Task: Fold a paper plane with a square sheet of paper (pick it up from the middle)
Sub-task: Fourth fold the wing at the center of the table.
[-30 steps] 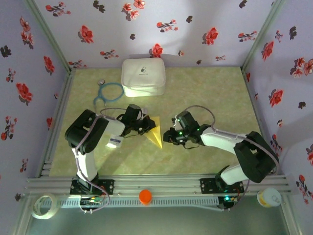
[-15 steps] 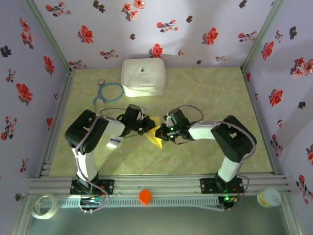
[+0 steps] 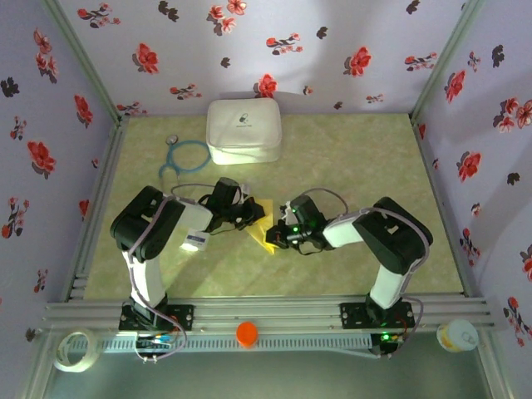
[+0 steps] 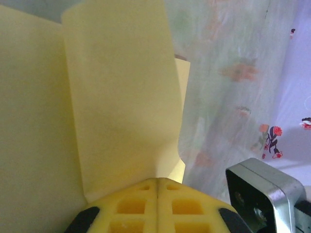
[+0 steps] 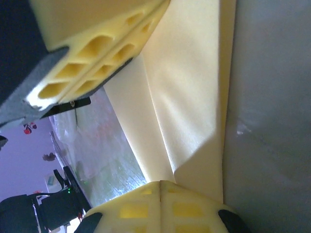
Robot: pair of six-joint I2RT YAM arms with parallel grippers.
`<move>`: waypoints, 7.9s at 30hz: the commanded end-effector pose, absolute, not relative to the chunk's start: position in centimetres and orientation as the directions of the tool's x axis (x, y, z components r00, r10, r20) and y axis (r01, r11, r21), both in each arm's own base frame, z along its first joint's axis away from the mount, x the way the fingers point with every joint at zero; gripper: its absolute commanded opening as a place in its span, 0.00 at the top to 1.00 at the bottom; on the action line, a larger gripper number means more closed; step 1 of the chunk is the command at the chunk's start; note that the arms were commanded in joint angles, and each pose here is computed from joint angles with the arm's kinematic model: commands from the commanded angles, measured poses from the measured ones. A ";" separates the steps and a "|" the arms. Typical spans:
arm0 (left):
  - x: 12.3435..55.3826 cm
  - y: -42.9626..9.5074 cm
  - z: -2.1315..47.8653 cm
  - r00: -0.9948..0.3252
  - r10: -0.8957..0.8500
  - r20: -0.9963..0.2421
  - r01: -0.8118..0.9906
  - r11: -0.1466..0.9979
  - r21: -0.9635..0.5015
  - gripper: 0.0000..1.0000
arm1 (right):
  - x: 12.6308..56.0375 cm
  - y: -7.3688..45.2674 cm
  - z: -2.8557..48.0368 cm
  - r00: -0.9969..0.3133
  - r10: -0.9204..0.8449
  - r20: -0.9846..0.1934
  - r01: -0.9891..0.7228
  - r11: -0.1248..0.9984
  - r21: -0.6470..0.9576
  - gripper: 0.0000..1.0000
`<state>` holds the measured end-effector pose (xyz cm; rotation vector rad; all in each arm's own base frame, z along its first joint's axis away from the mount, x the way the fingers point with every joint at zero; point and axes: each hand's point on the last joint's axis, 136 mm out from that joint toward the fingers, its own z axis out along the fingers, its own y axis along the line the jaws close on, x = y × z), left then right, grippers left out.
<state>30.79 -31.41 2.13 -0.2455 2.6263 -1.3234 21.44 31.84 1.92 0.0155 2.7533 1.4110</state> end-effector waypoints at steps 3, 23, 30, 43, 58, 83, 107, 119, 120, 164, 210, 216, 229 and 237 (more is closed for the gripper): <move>30.0 -29.4 -1.6 -0.960 -0.277 -0.048 -0.154 0.660 -0.735 1.00 | 17.2 29.6 -0.7 -0.996 -0.009 0.094 0.062 0.682 0.728 0.95; 29.9 -28.7 -1.5 -0.944 -0.325 -0.057 -0.178 0.647 -0.742 1.00 | 17.0 28.4 3.1 -0.999 -0.033 -0.016 -0.035 0.717 0.696 0.94; 29.2 -28.3 -1.4 -0.923 -0.375 -0.081 -0.200 0.652 -0.731 1.00 | 21.2 28.1 5.9 -0.994 0.073 -0.086 -0.011 0.695 0.719 0.94; 28.3 -28.2 -1.6 -0.908 -0.407 -0.100 -0.215 0.659 -0.721 1.00 | 26.4 32.4 4.6 -0.990 0.129 -0.047 0.052 0.665 0.745 0.96; 29.5 -28.8 0.4 -0.915 -0.378 -0.141 -0.148 0.638 -0.756 1.00 | 22.8 29.0 -1.9 -0.993 0.103 0.054 0.114 0.785 0.609 0.98; 27.0 -29.6 0.9 -0.971 -0.237 -0.043 -0.148 0.727 -0.671 1.00 | 22.6 28.0 -1.2 -0.999 -0.032 0.026 -0.010 0.804 0.594 0.99; 33.8 -22.5 -0.2 -0.929 -0.360 -0.083 -0.250 0.777 -0.577 1.00 | 21.6 27.4 -1.6 -0.999 -0.019 0.041 0.009 0.799 0.601 1.00; 35.4 -22.4 4.6 -0.918 -0.358 -0.172 -0.187 0.771 -0.608 1.00 | 21.7 27.5 -1.6 -0.999 -0.017 0.040 0.010 0.799 0.602 1.00; 35.4 -22.6 5.2 -0.917 -0.354 -0.185 -0.173 0.770 -0.615 1.00 | 21.8 27.6 -1.5 -0.999 -0.016 0.039 0.010 0.798 0.602 1.00; 35.4 -21.8 -0.3 -0.950 -0.246 -0.193 -0.092 0.810 -0.579 1.00 | 21.7 27.3 -1.5 -0.999 -0.005 0.040 0.020 0.802 0.597 1.00; 29.4 -26.3 -1.1 -0.982 -0.143 -0.122 -0.043 0.804 -0.593 1.00 | 25.8 33.4 4.3 -0.998 -0.023 -0.053 -0.055 0.687 0.724 0.97; 29.3 -26.3 -1.2 -0.982 -0.143 -0.121 -0.044 0.803 -0.594 1.00 | 25.8 34.0 1.4 -0.999 -0.030 -0.011 -0.029 0.719 0.694 0.96; 29.2 -25.8 -1.9 -0.982 -0.157 -0.106 -0.066 0.807 -0.586 1.00 | 22.6 31.4 0.6 -0.999 -0.033 0.017 -0.012 0.728 0.685 0.93; 29.3 -25.6 -2.0 -0.981 -0.166 -0.105 -0.074 0.807 -0.586 1.00 | 20.8 29.4 0.6 -0.999 -0.026 0.023 -0.004 0.737 0.676 0.92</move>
